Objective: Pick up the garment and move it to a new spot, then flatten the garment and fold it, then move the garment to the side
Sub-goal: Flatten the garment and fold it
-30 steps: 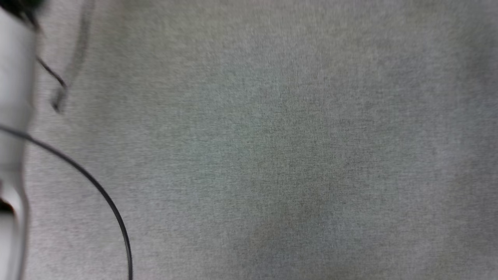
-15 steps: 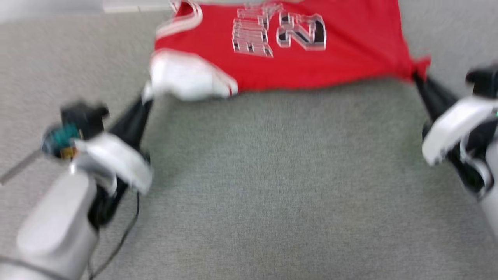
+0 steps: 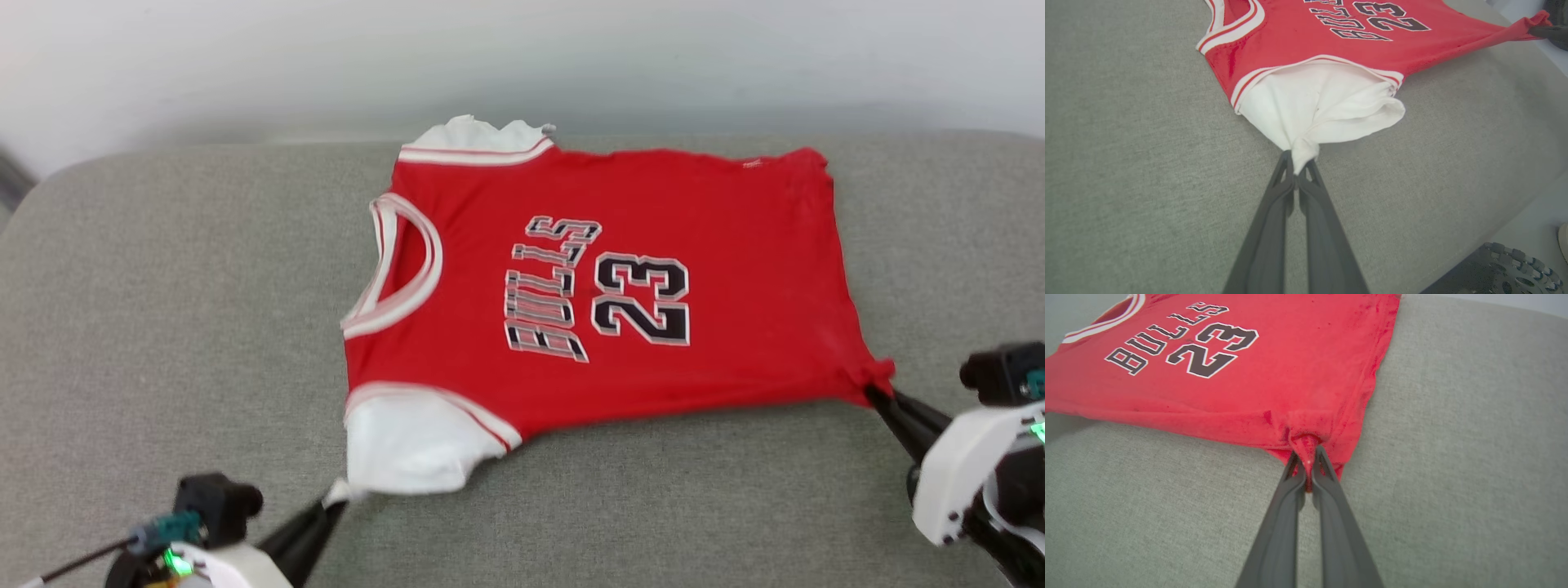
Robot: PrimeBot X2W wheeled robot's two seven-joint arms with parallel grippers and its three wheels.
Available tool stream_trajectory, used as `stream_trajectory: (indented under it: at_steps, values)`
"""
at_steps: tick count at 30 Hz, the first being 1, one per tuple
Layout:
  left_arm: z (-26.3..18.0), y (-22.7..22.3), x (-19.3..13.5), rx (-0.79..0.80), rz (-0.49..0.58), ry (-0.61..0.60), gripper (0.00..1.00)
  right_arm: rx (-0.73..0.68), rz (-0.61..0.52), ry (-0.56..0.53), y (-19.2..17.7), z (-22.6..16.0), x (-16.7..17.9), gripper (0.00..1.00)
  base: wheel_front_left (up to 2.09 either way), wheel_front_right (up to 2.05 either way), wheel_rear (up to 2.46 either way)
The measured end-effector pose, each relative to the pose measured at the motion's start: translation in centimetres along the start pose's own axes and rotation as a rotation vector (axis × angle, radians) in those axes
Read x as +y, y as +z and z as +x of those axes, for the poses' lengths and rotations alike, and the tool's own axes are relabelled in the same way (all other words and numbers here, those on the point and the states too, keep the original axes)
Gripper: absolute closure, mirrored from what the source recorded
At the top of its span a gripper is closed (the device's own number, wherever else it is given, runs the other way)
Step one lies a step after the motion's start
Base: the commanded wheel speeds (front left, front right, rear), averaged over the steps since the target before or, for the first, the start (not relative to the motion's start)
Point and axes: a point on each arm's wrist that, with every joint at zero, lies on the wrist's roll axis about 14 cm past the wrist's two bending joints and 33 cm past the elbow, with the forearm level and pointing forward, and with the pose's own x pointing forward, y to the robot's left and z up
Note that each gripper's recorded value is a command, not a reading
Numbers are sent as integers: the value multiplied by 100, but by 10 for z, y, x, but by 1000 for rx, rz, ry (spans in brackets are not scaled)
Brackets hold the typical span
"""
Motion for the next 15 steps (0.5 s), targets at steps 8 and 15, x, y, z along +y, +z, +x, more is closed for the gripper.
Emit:
stream_trajectory:
  at_steps: [8, 15]
  values:
    - [-34, -40, -49, 137, -92, -116, 100, 124, -7, -33, -41, -45, -9, 100, 0, 0, 0]
    - [-45, -52, -54, 178, -101, -140, 100, 125, 61, -60, -48, -67, -11, 100, 0, 0, 0]
